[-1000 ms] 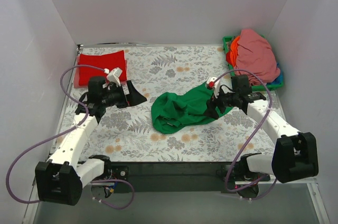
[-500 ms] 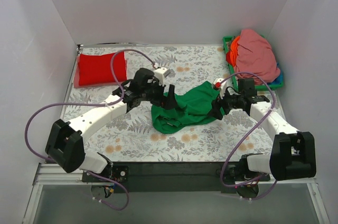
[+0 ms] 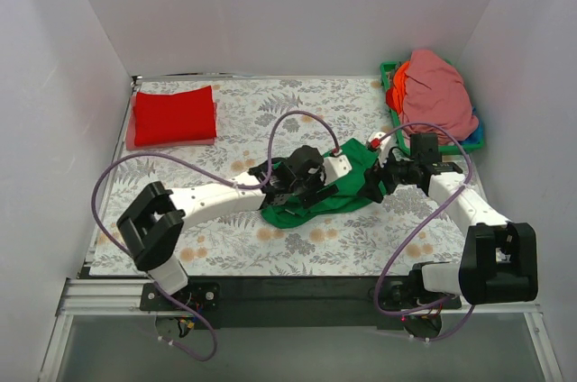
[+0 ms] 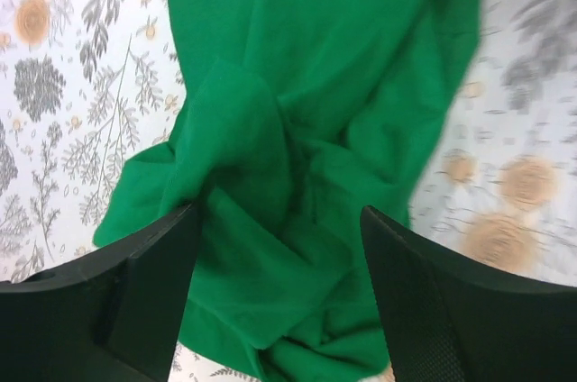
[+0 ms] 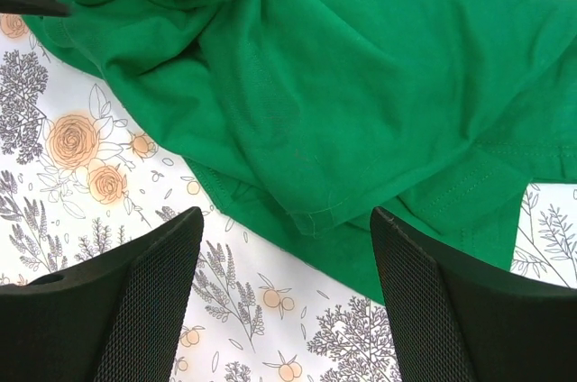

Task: Fold and stack the t-shirts
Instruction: Flatten the tshirt out

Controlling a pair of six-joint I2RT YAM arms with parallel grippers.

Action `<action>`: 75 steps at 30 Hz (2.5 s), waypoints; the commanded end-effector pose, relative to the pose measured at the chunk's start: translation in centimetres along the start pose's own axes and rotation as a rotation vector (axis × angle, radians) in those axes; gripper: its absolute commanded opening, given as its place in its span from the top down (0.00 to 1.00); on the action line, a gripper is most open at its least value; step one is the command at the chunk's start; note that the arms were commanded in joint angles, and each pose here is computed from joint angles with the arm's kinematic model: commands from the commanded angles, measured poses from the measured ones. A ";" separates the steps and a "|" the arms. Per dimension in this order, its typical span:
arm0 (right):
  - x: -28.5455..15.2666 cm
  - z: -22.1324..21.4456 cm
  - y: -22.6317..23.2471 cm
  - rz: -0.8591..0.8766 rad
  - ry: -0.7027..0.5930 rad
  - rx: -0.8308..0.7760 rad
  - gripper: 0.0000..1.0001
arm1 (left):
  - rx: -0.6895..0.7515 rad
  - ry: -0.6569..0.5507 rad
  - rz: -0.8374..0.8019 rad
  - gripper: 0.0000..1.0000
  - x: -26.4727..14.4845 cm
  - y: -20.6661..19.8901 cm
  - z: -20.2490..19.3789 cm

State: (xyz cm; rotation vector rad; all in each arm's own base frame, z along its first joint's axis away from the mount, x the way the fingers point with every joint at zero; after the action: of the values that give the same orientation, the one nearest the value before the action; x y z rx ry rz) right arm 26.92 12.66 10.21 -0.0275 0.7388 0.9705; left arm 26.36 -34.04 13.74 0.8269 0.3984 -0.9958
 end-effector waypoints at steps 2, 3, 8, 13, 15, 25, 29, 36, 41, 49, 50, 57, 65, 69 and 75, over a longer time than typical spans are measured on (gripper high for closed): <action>-0.5 1.2 -0.7 -0.016 -0.020 -0.029 0.19 | 0.072 0.129 0.170 0.32 1.7 2.8 -1.6; -0.6 1.2 -0.8 -0.023 -0.018 -0.029 0.19 | 0.074 0.150 0.179 0.33 2.3 2.7 -2.3; -0.6 0.3 -2.5 -0.102 0.025 0.012 0.21 | 0.066 0.187 0.295 0.70 3.8 4.1 -3.2; 0.2 -0.8 -4.7 -0.189 0.076 0.137 0.26 | 0.026 0.155 0.340 1.00 3.0 5.0 -2.4; 0.7 -1.0 -5.0 -0.187 0.090 0.174 0.29 | -0.001 0.122 0.331 1.00 2.3 4.9 -1.9; 4.0 -0.1 -2.2 0.010 0.129 0.236 0.88 | -0.229 -0.048 0.296 1.00 -4.2 5.0 -2.2; 2.9 2.0 -0.1 0.098 0.104 0.189 0.99 | -0.315 -0.115 0.322 1.00 -7.5 5.6 -2.3; -6.8 14.4 4.5 0.024 -0.117 -0.240 0.99 | -0.445 -0.377 0.477 1.00 -17.2 9.3 0.8; -13.7 21.6 7.8 -0.096 -0.278 -0.504 0.99 | -0.470 -0.674 0.616 1.00 -27.4 12.1 4.2; -27.5 31.6 15.1 -0.360 -0.598 -0.730 0.99 | -0.394 -1.111 0.692 1.00 -43.7 13.3 9.0; -29.4 32.5 16.5 -0.381 -0.651 -0.751 0.99 | -0.386 -1.142 0.681 1.00 -44.7 13.0 9.2; -34.9 34.4 19.8 -0.466 -0.813 -0.779 0.99 | -0.312 -1.332 0.593 1.00 -49.6 11.6 11.8; -27.6 33.9 15.0 -0.268 -0.701 -0.592 0.99 | -0.508 -1.198 0.819 1.00 -45.8 14.9 8.0; -20.6 32.7 10.4 -0.121 -0.616 -0.421 0.99 | -0.680 -1.029 0.958 1.00 -39.0 16.2 3.8; -3.4 30.5 2.7 -0.204 -0.372 -0.238 0.99 | -1.135 -0.573 0.942 1.00 -22.5 14.2 -6.7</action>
State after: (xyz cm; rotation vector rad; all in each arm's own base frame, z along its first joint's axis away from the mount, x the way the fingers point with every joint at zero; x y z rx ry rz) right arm 37.13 18.98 39.89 -0.1132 0.2166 0.9304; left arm 24.56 -13.88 38.38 -0.2008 -0.2484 -0.2254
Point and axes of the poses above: each gripper's point midway between its finger pads, its own x axis out along the fingers, its own y axis along the line the jaws close on, z = x × y, the point moved 1 cm from there along -x, back along the fingers, and after that the axes turned 12 degrees about x, right-handed, at the moved point
